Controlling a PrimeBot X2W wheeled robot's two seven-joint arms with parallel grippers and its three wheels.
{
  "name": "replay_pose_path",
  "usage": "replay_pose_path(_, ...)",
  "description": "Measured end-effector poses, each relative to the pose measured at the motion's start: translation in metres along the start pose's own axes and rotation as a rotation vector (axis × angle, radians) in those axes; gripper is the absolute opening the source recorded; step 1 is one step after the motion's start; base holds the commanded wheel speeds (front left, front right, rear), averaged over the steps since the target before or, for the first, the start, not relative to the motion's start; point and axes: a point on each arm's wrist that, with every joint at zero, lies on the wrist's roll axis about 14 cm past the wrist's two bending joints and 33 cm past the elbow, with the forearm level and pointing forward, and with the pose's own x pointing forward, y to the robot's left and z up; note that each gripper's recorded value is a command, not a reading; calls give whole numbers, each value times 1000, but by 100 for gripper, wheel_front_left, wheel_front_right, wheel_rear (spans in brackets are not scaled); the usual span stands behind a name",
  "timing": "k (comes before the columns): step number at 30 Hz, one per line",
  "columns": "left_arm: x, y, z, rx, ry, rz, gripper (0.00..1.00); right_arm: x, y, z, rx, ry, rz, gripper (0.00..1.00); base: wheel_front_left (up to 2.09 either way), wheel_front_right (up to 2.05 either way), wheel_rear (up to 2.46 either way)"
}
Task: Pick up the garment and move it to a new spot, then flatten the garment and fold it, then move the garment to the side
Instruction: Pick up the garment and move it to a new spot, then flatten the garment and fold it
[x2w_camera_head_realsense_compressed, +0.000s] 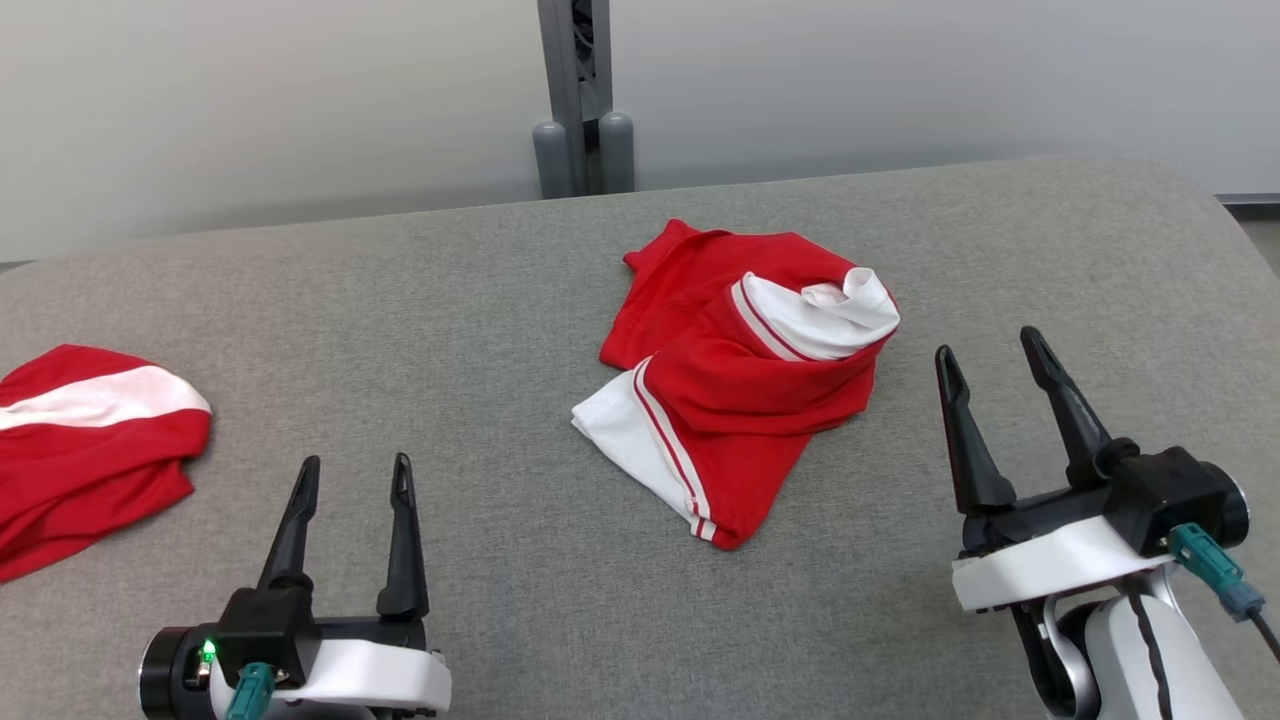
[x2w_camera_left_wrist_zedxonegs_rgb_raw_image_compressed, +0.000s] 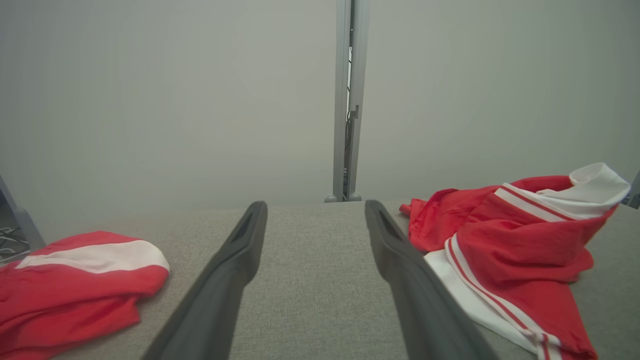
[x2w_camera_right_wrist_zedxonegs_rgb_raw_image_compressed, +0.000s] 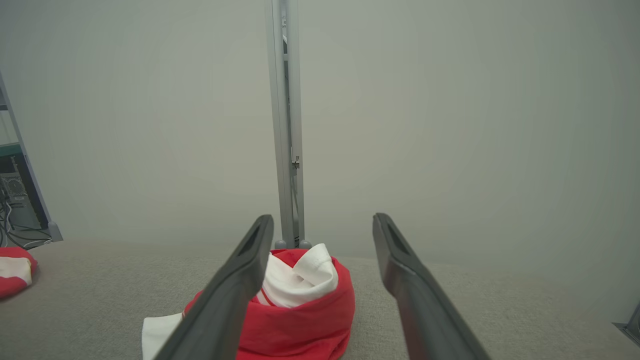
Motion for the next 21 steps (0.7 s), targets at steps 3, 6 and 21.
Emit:
replay_pose_path(3,-3,-2,2,-1,-7,-9,100,1,5,-4,-1,12,14,100,0,0,0)
replay_pose_path(6,0,2,5,2,-18,-3,100,5,11,-7,-3,15,35,100,0,0,0)
replay_pose_path(21,3,17,-7,-17,21,50,100,79,52,-71,-174,279,284,100,0,0,0)
